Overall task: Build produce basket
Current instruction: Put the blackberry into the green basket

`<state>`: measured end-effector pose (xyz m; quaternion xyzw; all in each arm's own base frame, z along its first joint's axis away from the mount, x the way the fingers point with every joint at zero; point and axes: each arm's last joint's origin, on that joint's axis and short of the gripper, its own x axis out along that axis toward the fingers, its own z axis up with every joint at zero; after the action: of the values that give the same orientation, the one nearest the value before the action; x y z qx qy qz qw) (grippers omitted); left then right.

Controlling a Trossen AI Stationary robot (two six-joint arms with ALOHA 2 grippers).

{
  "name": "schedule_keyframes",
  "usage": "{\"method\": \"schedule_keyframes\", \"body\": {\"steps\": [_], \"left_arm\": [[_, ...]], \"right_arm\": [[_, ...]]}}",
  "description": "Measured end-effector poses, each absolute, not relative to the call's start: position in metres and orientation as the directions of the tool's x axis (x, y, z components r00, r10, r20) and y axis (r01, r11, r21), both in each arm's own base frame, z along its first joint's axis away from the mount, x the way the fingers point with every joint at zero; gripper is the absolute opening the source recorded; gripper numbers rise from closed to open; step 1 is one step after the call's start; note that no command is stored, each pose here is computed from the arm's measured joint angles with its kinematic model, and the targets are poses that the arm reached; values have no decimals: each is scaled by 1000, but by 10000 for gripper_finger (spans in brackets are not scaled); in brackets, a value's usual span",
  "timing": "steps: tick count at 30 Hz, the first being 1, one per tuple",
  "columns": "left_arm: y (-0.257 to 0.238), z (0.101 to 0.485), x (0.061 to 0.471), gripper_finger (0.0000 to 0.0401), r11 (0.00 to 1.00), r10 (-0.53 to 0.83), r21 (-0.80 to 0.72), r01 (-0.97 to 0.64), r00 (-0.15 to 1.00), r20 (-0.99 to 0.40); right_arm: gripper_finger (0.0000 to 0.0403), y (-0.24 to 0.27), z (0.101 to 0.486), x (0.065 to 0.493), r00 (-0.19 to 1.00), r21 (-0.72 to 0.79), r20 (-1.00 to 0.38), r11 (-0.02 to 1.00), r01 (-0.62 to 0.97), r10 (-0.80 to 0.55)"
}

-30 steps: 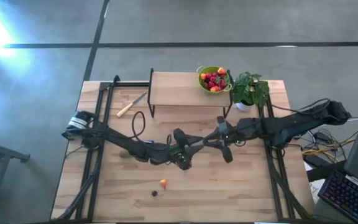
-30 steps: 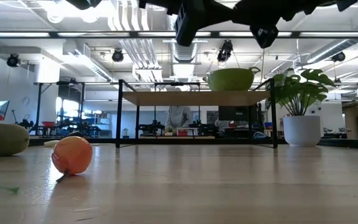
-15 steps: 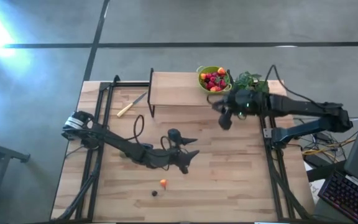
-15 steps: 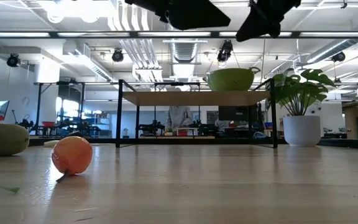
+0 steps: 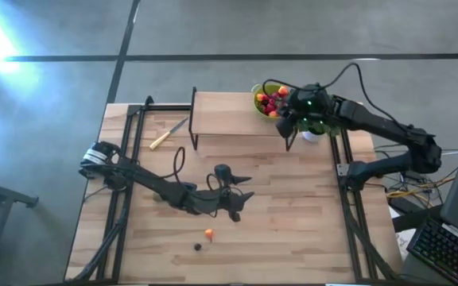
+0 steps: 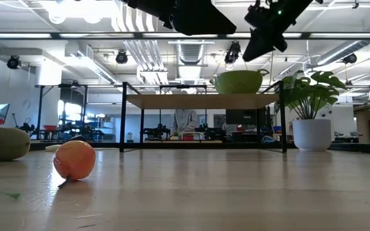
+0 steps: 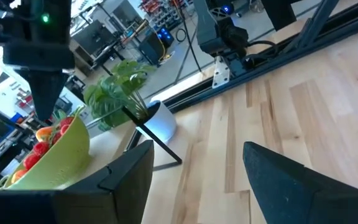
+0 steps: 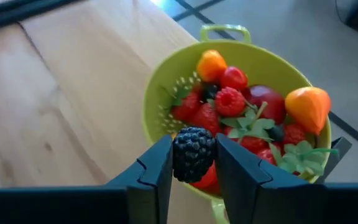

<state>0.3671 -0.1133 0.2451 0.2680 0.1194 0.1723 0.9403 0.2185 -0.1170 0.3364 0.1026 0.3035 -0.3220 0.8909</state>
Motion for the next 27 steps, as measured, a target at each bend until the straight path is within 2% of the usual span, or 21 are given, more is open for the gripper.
{"method": "schedule_keyframes", "body": {"steps": [7,17,27], "left_arm": [[-113,245,367,252,803,390,533,-266,911,-133],[-112,245,367,252,803,390,534,-266,911,-133],[-112,244,368,252,803,391,534,-265,910,-136]], "right_arm": [[111,-135,327,219,554,-43,-636,741,670,-537],[102,-148,322,220,526,-72,-642,727,682,-558],[175,-148,323,220,528,-69,-639,725,685,-560]]}}
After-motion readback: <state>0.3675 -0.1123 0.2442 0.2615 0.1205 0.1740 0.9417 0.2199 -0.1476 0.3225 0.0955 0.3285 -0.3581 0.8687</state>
